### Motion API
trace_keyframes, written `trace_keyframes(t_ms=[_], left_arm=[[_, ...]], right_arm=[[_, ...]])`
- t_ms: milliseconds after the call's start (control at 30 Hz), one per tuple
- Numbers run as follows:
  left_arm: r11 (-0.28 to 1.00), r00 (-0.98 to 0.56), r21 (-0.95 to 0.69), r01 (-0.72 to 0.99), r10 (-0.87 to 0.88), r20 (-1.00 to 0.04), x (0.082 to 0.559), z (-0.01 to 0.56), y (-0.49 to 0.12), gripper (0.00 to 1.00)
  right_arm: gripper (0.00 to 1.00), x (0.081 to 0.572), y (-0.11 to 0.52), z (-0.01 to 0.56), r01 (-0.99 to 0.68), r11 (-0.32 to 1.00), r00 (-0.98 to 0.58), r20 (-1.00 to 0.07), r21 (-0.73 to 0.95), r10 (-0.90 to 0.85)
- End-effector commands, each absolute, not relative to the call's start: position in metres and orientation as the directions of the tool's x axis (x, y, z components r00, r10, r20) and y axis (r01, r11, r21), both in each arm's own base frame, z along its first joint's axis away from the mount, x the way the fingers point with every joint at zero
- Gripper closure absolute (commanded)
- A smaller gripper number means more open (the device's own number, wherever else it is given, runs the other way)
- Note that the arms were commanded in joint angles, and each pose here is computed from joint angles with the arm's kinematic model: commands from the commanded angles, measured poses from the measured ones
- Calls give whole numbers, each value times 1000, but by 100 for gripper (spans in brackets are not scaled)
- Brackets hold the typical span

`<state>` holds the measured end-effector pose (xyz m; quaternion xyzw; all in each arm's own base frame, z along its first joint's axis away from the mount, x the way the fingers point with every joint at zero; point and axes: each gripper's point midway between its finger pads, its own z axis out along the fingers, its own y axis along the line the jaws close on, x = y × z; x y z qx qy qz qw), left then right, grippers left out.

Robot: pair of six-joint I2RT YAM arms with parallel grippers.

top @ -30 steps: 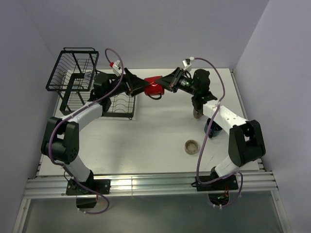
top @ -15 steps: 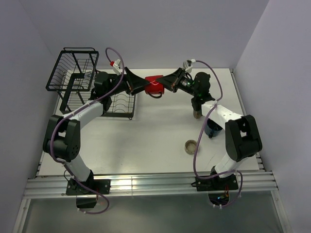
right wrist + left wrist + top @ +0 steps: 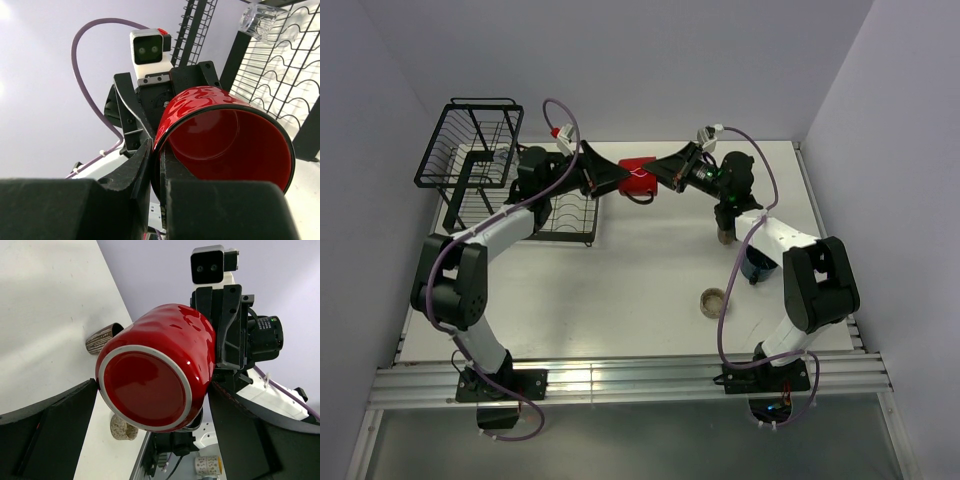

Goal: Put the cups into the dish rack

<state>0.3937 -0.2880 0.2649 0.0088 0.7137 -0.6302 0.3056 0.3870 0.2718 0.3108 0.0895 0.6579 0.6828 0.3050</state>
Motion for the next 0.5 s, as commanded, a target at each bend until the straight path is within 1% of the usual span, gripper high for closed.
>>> trace_keyframes(t_ms=[0,133,367,467], left_arm=[[227,-824,-889,397,-339,-455,394,251,-298,1],[211,-829,-893,398,-334,-448,393,251,-299,1],[64,-851,-905,420,-318,-418,376,271,-306,1],[56,-853,-904,424,-310,-419,374,273,-309,1]], right_arm=[[100,347,271,389,-528,-82,-750,-419,845,512],[100,347,270,388,-531,-82,-748,-421,844,512],[100,339,268,399,-576,-140,-735,-436,805,520],[100,337,268,401,-580,-162,-739,-431,799,518]])
